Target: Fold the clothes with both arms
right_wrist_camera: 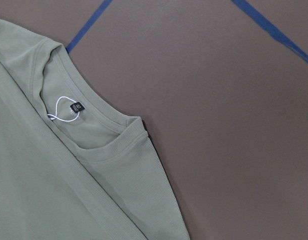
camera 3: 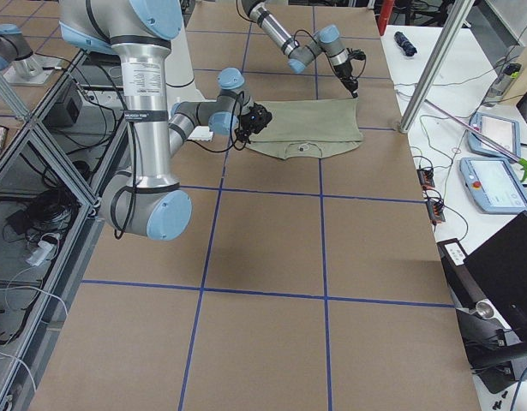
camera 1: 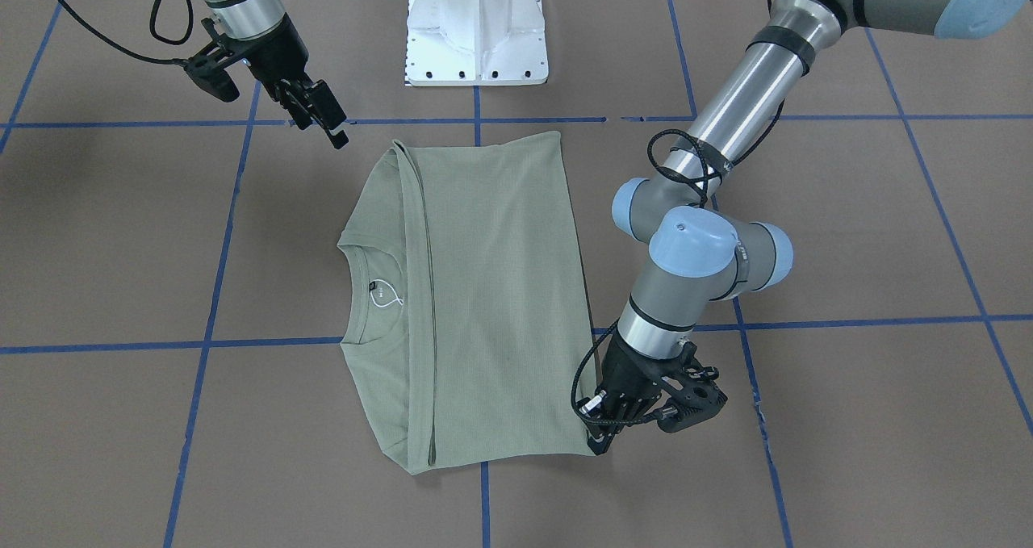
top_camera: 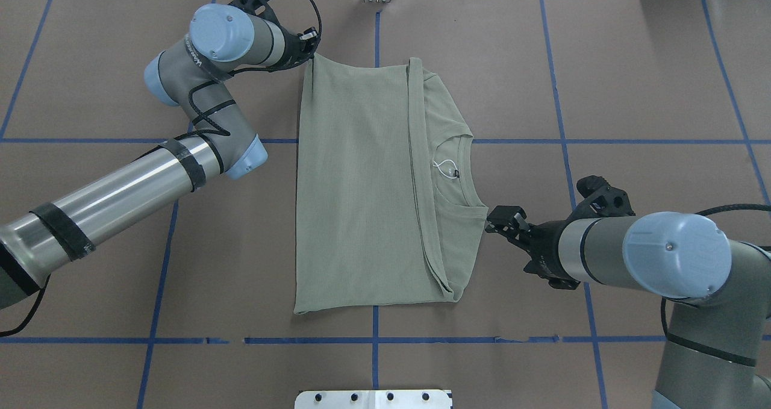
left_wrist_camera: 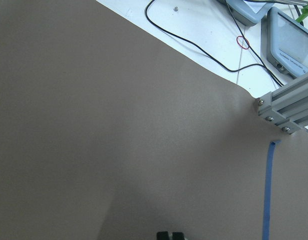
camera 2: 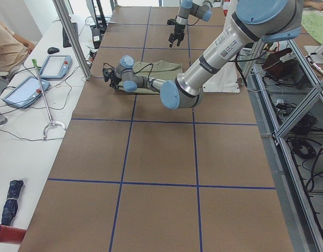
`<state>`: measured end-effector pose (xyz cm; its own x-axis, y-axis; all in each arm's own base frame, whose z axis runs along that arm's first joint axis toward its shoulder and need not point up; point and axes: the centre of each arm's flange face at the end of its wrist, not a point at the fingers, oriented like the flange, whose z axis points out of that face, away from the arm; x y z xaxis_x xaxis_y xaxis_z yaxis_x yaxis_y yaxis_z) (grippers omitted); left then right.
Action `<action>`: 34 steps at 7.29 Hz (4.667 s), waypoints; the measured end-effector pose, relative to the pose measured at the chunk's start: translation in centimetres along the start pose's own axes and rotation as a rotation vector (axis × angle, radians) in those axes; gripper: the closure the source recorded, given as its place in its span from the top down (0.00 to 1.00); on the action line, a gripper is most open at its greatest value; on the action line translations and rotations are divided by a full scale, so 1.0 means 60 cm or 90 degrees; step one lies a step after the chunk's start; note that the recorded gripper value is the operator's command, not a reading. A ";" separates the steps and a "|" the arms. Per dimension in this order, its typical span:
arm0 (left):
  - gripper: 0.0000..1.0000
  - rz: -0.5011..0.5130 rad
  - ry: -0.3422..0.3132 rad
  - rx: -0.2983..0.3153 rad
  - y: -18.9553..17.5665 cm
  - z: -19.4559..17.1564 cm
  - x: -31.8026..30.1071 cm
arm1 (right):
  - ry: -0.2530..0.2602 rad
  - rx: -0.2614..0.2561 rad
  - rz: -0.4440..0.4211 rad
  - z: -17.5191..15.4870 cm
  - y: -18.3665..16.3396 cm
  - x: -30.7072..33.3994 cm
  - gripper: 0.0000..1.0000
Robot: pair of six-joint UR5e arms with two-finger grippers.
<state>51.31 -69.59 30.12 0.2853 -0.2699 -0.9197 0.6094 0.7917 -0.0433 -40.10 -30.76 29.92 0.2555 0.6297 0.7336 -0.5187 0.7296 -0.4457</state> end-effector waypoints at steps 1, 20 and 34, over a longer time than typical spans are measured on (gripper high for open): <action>0.47 0.007 -0.001 0.001 -0.002 0.011 -0.009 | -0.008 0.012 -0.004 0.024 0.003 -0.024 1.00; 0.58 0.058 0.037 -0.084 -0.038 -0.149 -0.070 | 0.294 -0.098 -0.705 0.223 0.134 -0.145 1.00; 0.58 0.057 0.059 -0.105 -0.047 -0.199 -0.083 | 0.297 -0.049 -0.701 0.247 0.052 -0.238 1.00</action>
<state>39.34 -63.96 30.19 0.2596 -0.1484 -0.9542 0.4528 0.8915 -0.0155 -57.48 -41.42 25.67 0.8113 -0.3177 0.4907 0.2094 0.9416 0.2636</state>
